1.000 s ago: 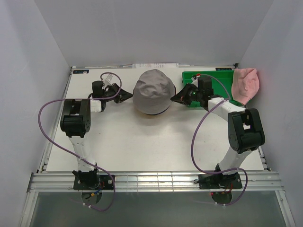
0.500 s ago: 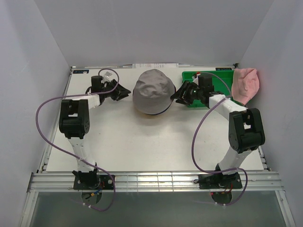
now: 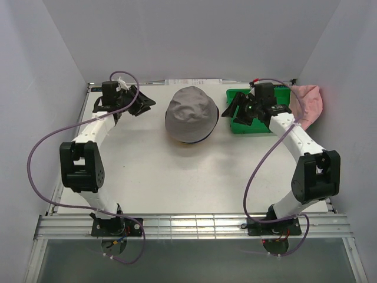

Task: Stack the hats

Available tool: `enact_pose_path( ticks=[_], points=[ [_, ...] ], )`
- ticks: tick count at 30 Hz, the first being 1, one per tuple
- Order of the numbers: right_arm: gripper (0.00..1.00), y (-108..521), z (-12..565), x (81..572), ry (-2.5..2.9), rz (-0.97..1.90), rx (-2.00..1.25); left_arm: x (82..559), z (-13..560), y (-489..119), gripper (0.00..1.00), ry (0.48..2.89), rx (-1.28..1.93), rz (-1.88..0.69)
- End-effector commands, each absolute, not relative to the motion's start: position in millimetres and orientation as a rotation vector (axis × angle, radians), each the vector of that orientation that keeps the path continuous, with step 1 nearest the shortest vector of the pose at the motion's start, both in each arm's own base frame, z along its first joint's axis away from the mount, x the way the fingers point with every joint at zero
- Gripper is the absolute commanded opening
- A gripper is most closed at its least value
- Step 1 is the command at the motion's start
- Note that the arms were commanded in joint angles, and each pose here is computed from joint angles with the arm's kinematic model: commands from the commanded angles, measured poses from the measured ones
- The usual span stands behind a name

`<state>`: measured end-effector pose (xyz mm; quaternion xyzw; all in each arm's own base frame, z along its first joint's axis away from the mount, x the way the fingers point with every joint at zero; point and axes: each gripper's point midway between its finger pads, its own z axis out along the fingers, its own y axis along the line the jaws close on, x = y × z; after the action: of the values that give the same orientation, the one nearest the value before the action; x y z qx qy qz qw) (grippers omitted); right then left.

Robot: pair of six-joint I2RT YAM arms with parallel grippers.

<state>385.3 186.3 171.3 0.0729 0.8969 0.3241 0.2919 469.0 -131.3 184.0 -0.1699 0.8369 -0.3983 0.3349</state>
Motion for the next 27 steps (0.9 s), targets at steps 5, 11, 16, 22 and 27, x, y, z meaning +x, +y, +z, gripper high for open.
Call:
enact_pose_path(
  ticks=[5, 11, 16, 22, 27],
  points=[
    [0.74, 50.3, 236.0, 415.5, 2.281, 0.159, 0.336, 405.6, 286.6, -171.2, 0.55, 2.024, -0.194, -1.069],
    [0.78, -51.4, 234.6, 420.5, 2.243, -0.122, 0.599, 358.5, 316.1, -200.4, 0.55, 2.001, -0.065, -1.176],
    [0.79, -91.9, 220.0, 431.5, 2.247, -0.182, 0.713, 335.7, 335.5, -200.7, 0.55, 1.976, -0.004, -1.197],
    [0.79, -130.0, 216.0, 439.9, 2.205, -0.253, 0.818, 321.1, 338.5, -202.0, 0.55, 1.994, 0.034, -1.176],
    [0.79, -147.9, 210.2, 432.1, 2.196, -0.316, 0.851, 314.0, 344.6, -202.6, 0.55, 1.98, 0.049, -1.19]
  ],
)
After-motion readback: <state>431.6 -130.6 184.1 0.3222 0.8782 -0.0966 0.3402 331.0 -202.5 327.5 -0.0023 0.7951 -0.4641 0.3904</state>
